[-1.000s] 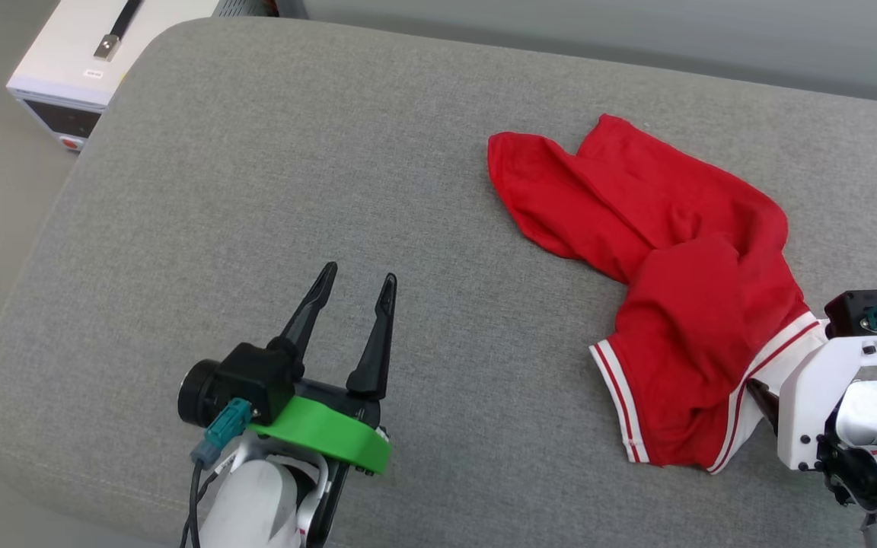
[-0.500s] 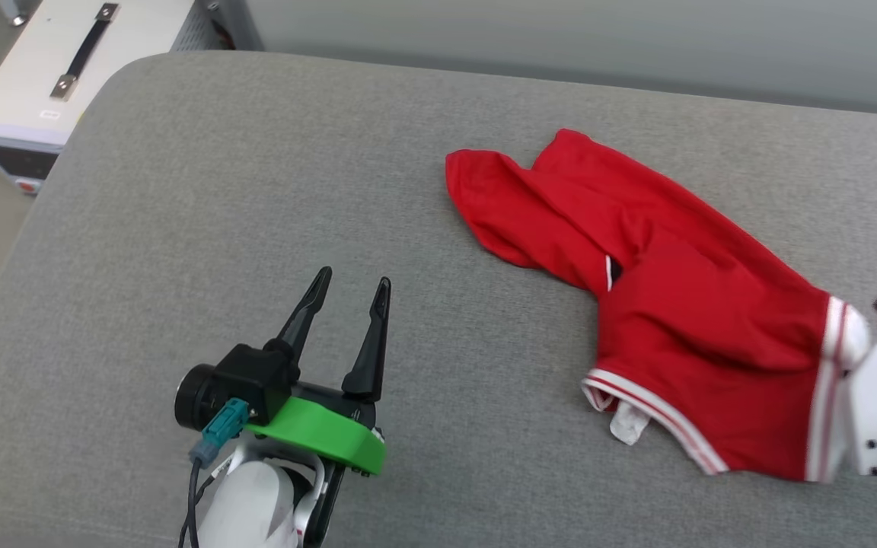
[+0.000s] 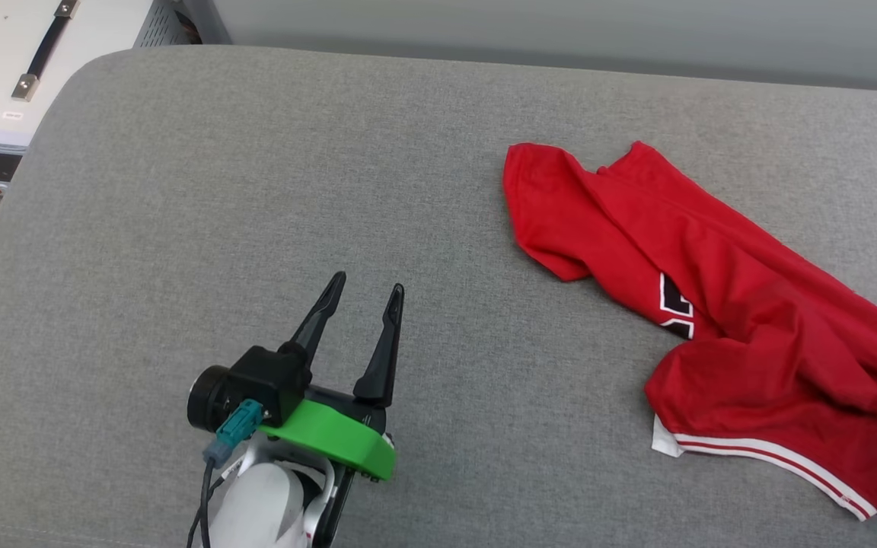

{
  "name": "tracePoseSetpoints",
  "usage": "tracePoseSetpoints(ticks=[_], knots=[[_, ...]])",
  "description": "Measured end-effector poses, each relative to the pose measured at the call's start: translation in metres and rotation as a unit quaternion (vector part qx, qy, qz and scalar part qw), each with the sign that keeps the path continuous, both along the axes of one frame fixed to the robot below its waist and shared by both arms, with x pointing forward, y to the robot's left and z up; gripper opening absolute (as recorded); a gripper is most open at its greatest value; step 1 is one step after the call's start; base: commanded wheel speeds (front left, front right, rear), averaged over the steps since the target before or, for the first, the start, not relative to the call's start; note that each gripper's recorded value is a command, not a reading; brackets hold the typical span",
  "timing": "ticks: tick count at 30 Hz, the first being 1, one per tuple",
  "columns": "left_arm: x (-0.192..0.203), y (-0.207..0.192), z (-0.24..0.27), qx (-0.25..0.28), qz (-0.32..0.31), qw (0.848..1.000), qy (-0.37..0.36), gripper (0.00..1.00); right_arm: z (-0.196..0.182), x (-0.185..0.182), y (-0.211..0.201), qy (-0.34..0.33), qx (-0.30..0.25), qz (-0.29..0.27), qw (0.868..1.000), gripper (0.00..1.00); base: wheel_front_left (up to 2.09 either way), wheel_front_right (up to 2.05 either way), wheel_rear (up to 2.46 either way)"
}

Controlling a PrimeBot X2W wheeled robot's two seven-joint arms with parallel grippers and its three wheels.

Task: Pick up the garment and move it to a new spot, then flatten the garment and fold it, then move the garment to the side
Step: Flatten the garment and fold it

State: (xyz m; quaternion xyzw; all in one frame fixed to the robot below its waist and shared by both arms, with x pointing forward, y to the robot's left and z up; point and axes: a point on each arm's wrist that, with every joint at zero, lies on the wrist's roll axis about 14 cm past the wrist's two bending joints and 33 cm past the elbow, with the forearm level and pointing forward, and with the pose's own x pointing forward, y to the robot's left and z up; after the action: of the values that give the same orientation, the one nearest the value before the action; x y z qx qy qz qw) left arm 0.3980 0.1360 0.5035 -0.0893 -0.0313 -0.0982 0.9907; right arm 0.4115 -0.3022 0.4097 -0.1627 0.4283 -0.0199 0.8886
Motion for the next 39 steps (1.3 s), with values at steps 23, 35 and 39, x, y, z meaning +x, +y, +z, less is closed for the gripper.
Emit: tracePoseSetpoints(ticks=[23, 35, 39], knots=[[0.000, -0.033, 0.037, -0.027, -0.047, 0.997, -0.051, 1.00, 0.138, 0.020, 0.075, -0.427, 0.152, 0.053, 0.890, 1.00, 0.00, 0.00, 0.00], [-0.010, -0.034, 0.042, -0.039, -0.045, 0.996, -0.059, 1.00, 0.152, -0.019, 0.089, -0.526, 0.187, 0.027, 0.829, 1.00, 0.00, 0.00, 0.00], [-0.011, -0.045, 0.031, -0.039, -0.060, 0.997, -0.042, 1.00, 0.147, -0.020, 0.087, -0.524, 0.185, 0.019, 0.831, 1.00, 0.00, 0.00, 0.00]])
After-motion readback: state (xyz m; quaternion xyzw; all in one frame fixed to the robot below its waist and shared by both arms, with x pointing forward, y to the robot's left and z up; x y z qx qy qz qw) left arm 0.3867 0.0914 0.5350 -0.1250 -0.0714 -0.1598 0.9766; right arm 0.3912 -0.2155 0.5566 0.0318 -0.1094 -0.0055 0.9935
